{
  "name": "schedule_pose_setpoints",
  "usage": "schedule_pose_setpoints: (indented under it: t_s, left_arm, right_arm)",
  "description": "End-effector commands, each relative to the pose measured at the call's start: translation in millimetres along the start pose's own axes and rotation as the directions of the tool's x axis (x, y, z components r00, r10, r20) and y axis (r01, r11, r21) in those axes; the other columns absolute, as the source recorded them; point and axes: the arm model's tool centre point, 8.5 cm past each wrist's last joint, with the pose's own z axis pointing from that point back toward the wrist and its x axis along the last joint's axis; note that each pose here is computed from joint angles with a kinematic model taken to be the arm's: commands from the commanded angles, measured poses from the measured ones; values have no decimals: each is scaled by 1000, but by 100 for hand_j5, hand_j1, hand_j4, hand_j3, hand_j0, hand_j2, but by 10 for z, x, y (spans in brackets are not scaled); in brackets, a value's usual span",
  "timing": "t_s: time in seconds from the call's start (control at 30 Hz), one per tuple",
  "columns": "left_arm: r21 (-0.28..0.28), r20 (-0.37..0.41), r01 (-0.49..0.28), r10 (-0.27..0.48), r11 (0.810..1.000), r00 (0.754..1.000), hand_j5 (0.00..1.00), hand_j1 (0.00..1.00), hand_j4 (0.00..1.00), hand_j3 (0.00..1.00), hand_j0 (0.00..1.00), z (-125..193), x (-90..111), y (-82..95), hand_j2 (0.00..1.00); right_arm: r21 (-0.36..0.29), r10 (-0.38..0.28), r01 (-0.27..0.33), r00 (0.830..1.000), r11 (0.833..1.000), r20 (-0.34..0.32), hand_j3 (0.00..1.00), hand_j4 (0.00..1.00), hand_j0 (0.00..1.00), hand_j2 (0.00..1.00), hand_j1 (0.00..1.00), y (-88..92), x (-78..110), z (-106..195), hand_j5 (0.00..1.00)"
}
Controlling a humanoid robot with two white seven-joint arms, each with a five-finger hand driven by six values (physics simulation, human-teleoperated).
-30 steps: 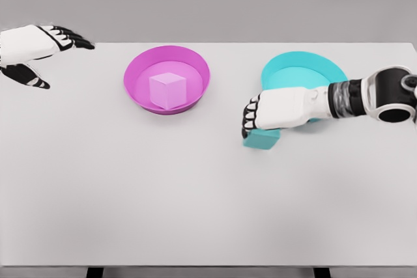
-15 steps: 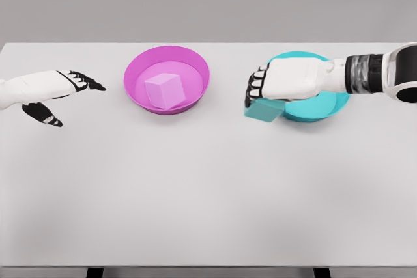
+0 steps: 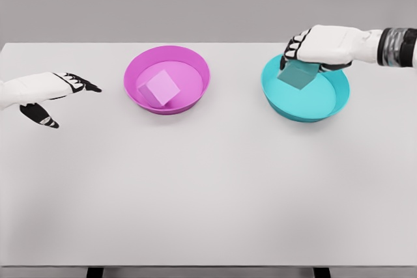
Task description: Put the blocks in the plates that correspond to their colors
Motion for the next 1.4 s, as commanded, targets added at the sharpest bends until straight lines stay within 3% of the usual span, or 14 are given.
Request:
schedule_pose_setpoints:
  t_s: [0.0,0.4,0.43,0.5,0.8,0.83,0.87,0.93,0.97,1.03,1.13,1.37]
  left_arm:
    - [3,-3,-5,5,1000,1000,100,100,100,100,100,8,-10,4,100]
    - [1,-25,-19,19,1000,1000,100,100,100,100,100,35,-81,-26,100]
    - [-1,-27,-21,21,1000,999,100,100,100,100,100,43,-88,-35,100]
    - [0,-26,-20,20,1000,999,100,100,100,100,100,37,-85,-28,100]
    - [0,-27,-21,21,1000,999,100,100,100,100,100,39,-89,-30,100]
    - [0,-27,-20,20,1000,999,100,100,100,100,100,43,-88,-28,100]
    - [1,-27,-21,21,1000,999,100,100,100,100,100,43,-88,-27,100]
    - [1,-27,-21,21,1000,999,100,100,100,100,100,44,-88,-27,100]
    - [2,-27,-21,21,1000,999,100,100,100,100,100,46,-89,-22,100]
    - [2,-27,-21,21,1000,999,100,100,100,100,100,46,-89,-22,100]
    - [6,-31,-22,22,1000,999,100,100,100,100,100,61,-100,-14,100]
    - [12,-28,-23,23,1000,999,100,100,100,100,100,56,-94,3,100]
  right_arm:
    - [11,-20,20,999,1000,-28,59,59,59,59,59,60,-90,-5,59]
    - [120,-20,27,998,992,-59,62,62,62,62,62,365,-160,-215,62]
    - [130,-14,22,998,991,-61,66,66,66,66,66,383,-162,-219,66]
    - [144,-8,17,998,990,-65,100,100,100,100,100,440,-159,-221,100]
    - [122,-11,18,998,992,-62,100,100,100,100,100,396,-151,-186,100]
    - [99,-5,12,998,995,-66,100,100,100,100,100,335,-161,-82,100]
    - [39,-32,35,995,999,-91,100,100,100,100,100,216,-233,107,100]
    - [-28,-96,94,988,995,-119,100,100,100,100,100,144,-332,356,100]
    - [-58,-148,141,980,988,-132,100,100,100,100,100,163,-380,510,100]
    - [-53,-170,165,979,985,-115,100,100,100,100,100,287,-302,517,100]
    - [-68,-157,153,985,986,-68,100,100,100,100,100,376,-71,602,100]
    - [-48,-158,155,985,987,-65,100,100,100,100,100,452,-16,687,100]
